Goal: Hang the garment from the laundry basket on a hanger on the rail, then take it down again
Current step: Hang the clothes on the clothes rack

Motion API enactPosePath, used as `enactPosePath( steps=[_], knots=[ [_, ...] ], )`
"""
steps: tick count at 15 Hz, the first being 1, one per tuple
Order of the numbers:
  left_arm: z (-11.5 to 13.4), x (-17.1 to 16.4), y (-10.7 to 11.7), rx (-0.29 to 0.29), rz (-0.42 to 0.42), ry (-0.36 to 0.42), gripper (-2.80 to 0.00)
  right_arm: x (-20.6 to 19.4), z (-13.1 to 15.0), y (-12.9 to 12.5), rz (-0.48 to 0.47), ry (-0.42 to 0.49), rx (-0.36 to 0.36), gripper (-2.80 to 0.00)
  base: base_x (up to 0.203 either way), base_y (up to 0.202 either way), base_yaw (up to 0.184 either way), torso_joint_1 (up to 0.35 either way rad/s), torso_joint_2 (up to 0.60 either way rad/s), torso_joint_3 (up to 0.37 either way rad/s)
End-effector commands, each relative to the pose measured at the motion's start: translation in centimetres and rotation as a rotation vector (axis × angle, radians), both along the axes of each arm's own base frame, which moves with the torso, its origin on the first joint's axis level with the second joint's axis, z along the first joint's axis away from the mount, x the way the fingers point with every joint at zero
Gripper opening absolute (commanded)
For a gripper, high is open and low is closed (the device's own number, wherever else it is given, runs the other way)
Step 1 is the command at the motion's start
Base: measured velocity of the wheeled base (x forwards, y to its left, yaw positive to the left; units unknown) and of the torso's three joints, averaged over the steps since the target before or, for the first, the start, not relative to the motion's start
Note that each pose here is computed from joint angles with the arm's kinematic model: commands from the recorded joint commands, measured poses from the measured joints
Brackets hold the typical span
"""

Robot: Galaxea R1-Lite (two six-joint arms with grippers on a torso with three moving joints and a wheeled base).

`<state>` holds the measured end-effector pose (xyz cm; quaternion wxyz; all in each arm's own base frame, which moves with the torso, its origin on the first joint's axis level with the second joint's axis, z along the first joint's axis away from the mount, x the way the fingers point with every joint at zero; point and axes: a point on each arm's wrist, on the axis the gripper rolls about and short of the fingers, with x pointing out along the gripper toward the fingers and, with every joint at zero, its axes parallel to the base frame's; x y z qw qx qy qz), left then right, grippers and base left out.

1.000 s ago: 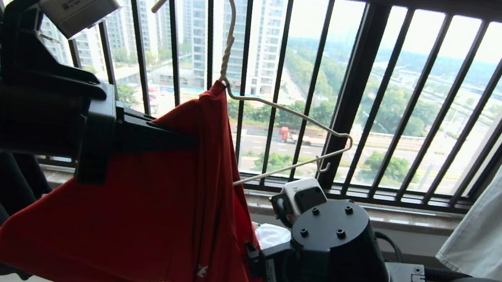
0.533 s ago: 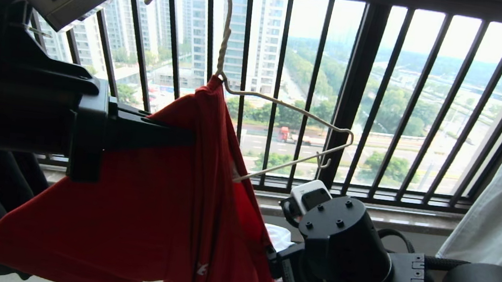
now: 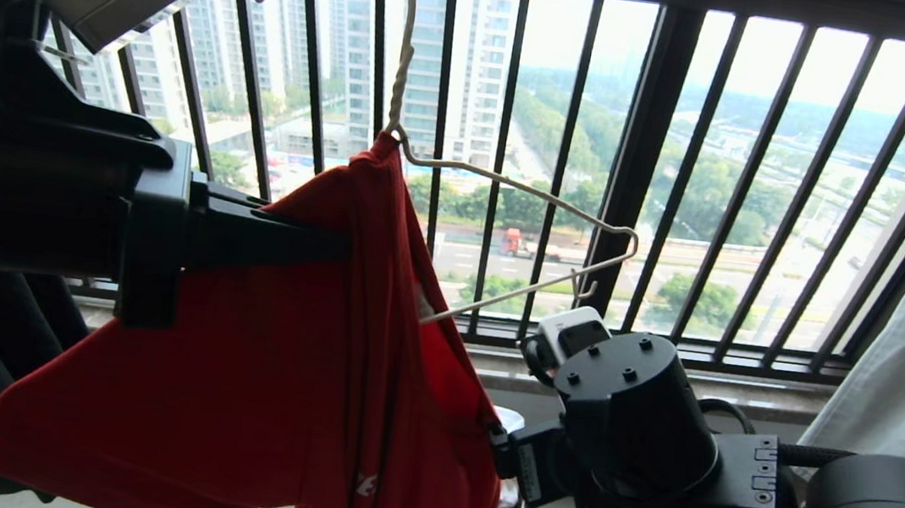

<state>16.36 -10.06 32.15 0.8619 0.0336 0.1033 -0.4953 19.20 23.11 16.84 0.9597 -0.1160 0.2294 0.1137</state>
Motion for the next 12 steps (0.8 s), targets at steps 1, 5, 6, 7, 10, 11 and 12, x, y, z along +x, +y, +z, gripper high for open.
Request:
enactPosePath(
  steps=[1,5,6,7,10,11,12],
  knots=[
    [-0.1,0.1,-0.1,0.002,-0.003,0.004,-2.80,-0.2,1.2,-0.3,-0.004,-0.029,0.040,0.00,0.000,0.000,0.000,0.000,0.00,0.000],
    [-0.1,0.1,0.0,0.001,-0.003,0.004,-2.80,0.0,1.7,0.0,-0.002,-0.069,0.102,0.00,0.000,0.000,0.000,0.000,0.00,0.000],
    [-0.1,0.1,0.0,0.001,-0.003,0.003,-2.80,0.2,1.3,0.3,-0.002,-0.067,0.099,0.00,0.000,0.000,0.000,0.000,0.00,0.000],
    [-0.2,0.1,-0.1,0.004,-0.004,0.007,-2.80,0.5,0.6,0.6,-0.002,-0.056,0.083,0.00,0.000,0.000,0.000,0.000,0.00,0.000],
    [-0.1,0.0,0.0,0.002,-0.005,0.002,-2.80,1.2,-1.9,1.5,-0.003,0.000,0.006,0.00,0.000,0.000,0.000,0.000,0.00,0.000],
    [-0.2,0.0,0.0,0.002,-0.004,0.003,-2.80,1.2,-2.3,1.6,-0.004,0.006,-0.006,0.00,0.000,0.000,0.000,0.000,0.00,0.000],
    [-0.1,0.0,0.0,0.002,-0.003,0.002,-2.80,1.2,-2.2,1.5,-0.003,0.004,-0.005,0.00,0.000,0.000,0.000,0.000,0.00,0.000]
  ],
)
